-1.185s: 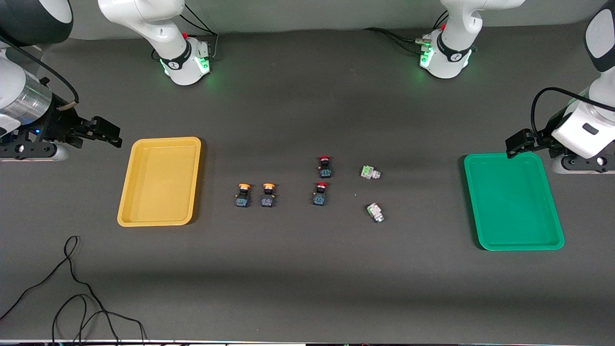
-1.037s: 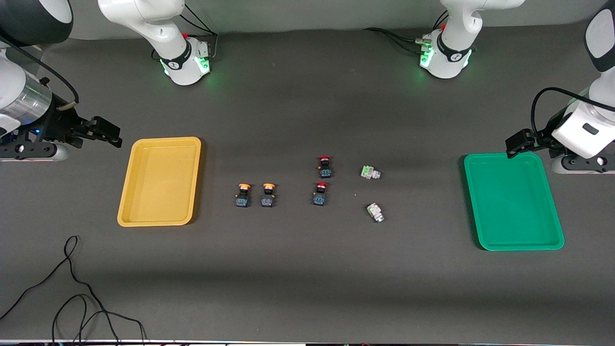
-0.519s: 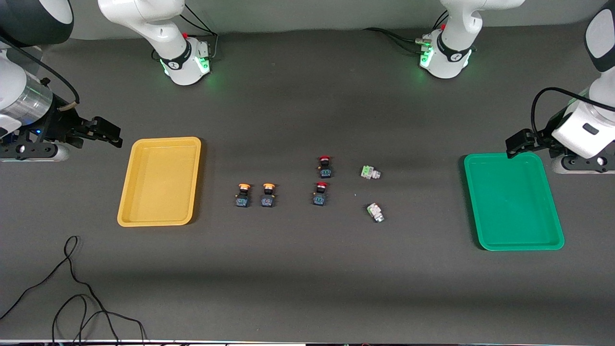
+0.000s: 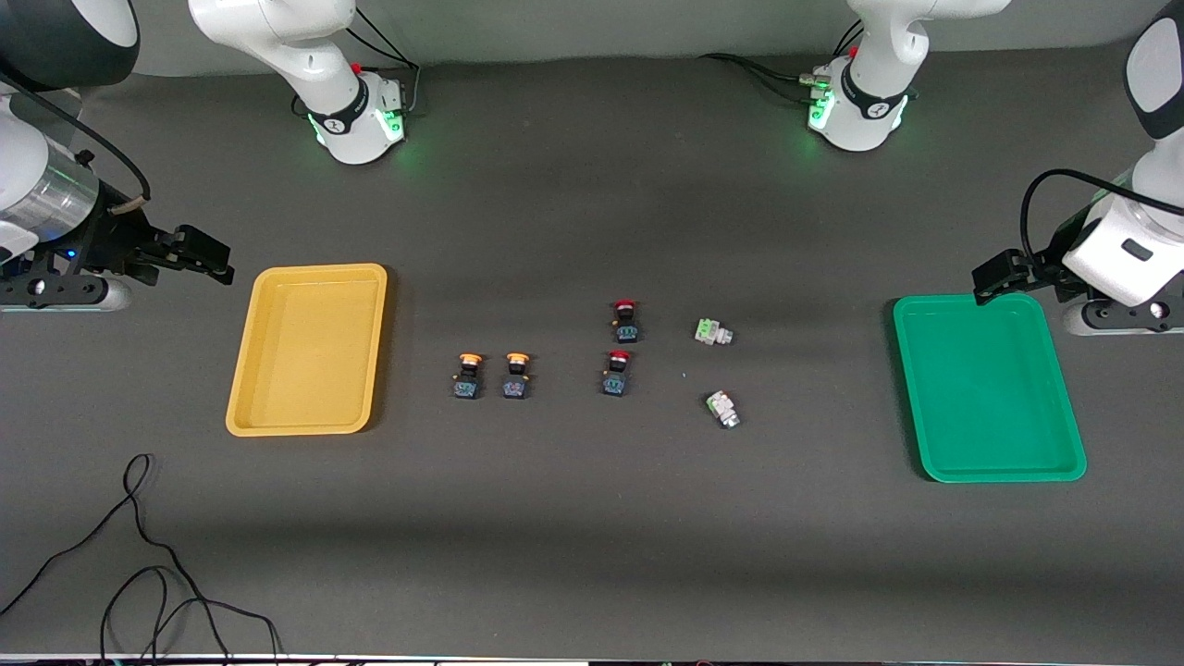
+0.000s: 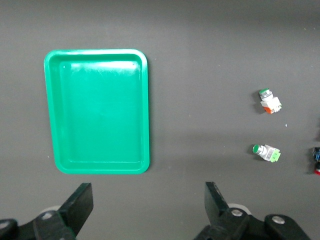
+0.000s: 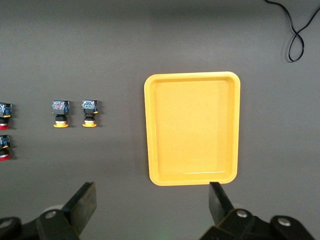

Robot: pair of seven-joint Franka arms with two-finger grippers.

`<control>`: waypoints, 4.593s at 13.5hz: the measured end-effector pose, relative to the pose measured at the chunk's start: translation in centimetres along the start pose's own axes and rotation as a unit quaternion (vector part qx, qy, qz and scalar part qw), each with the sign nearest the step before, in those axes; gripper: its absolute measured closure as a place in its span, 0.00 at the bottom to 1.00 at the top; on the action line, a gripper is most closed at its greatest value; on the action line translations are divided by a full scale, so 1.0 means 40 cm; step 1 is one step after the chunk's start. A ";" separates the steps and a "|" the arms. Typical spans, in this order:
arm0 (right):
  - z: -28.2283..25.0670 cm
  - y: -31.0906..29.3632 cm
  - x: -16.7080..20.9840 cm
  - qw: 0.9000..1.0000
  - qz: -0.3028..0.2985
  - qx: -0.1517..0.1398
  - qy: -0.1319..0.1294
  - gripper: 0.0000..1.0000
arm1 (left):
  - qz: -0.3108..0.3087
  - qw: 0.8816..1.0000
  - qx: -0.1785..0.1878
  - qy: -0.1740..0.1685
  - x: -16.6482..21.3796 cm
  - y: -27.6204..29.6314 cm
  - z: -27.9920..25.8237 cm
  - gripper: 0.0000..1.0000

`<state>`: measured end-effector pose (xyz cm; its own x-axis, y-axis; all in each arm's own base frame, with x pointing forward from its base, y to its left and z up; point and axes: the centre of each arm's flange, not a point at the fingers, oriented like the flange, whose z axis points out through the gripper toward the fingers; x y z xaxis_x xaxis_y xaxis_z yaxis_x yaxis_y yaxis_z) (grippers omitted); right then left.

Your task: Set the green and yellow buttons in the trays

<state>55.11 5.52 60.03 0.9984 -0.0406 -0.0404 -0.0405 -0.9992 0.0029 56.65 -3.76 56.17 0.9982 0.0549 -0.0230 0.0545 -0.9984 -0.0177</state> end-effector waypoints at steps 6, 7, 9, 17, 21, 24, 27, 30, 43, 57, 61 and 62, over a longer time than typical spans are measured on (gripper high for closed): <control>0.000 0.001 0.000 1.000 0.000 0.000 0.000 0.00 | -0.164 0.986 -0.013 -0.036 -0.044 0.192 0.076 0.00; 0.000 0.001 0.000 1.000 0.000 0.000 0.000 0.00 | -0.214 0.976 -0.024 -0.046 -0.053 0.234 0.099 0.00; 0.000 0.001 0.000 1.000 0.000 0.000 0.000 0.00 | -0.279 0.959 -0.040 -0.039 -0.066 0.322 0.159 0.01; 0.002 -0.018 -0.001 1.000 0.001 0.010 -0.002 0.00 | -0.388 0.920 -0.042 -0.032 -0.185 0.666 0.308 0.01; 0.016 -0.100 -0.001 0.999 0.025 0.022 0.000 0.00 | -0.400 0.915 -0.024 -0.042 -0.167 0.689 0.435 0.02; 0.076 -0.226 0.005 0.999 0.046 0.019 -0.007 0.00 | -0.407 0.912 -0.013 -0.045 -0.157 0.691 0.585 0.02; 0.179 -0.323 0.033 0.999 0.037 0.021 -0.025 0.00 | -0.412 0.910 -0.010 -0.043 -0.156 0.682 0.706 0.02; 0.308 -0.391 0.064 0.998 0.029 0.022 -0.044 0.00 | -0.415 0.909 -0.003 -0.044 -0.159 0.677 0.787 0.02; 0.880 -0.430 0.119 0.996 0.053 0.023 -0.071 0.00 | -0.409 0.911 0.010 -0.051 -0.184 0.701 0.941 0.04; 1.064 -0.449 0.131 0.997 0.054 0.024 -0.049 0.36 | -0.405 0.913 0.000 -0.053 -0.170 0.709 0.772 0.56; 1.048 -0.454 0.140 0.997 0.053 0.027 -0.043 0.58 | -0.377 0.924 -0.002 -0.062 -0.172 0.646 0.465 0.56; 1.033 -0.456 0.146 0.997 0.053 0.029 -0.039 0.58 | -0.354 0.933 -0.006 -0.062 -0.167 0.609 0.399 0.56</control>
<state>59.99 23.47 18.46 0.9823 -0.1437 -0.1198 -0.1503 -0.9875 -0.0474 50.95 -28.20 39.96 0.7022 0.7009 -0.1250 0.6996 -0.7119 -0.0617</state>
